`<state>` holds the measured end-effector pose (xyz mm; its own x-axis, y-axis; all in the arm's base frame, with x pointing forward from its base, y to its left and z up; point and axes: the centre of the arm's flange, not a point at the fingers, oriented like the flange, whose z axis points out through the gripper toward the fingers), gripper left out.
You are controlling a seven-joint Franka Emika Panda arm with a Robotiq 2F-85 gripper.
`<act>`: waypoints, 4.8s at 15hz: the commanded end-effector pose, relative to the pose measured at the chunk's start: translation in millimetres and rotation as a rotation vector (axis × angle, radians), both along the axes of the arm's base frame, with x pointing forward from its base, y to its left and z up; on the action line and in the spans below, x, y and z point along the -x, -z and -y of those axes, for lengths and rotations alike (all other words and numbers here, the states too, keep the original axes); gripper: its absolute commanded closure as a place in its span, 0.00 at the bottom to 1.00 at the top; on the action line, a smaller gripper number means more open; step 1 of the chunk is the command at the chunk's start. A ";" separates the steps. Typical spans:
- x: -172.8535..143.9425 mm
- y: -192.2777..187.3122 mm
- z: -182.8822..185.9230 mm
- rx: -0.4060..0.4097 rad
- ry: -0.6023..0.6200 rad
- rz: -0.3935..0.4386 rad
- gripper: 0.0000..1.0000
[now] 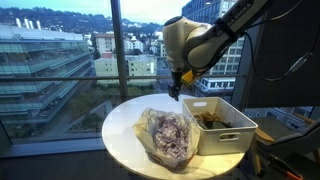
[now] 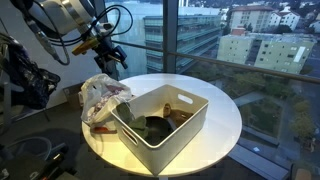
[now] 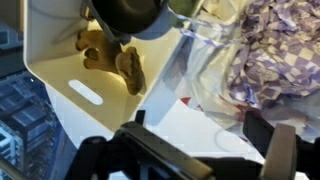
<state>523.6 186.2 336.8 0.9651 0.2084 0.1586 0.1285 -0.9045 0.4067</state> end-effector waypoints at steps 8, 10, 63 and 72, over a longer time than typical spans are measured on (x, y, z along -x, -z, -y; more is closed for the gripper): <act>47.6 27.7 119.6 -0.076 0.275 -0.131 0.00; 46.9 46.9 123.4 -0.130 0.265 -0.112 0.00; 31.0 169.3 174.7 -0.242 0.468 -0.395 0.99; 39.6 60.8 172.6 -0.119 0.555 -0.394 0.99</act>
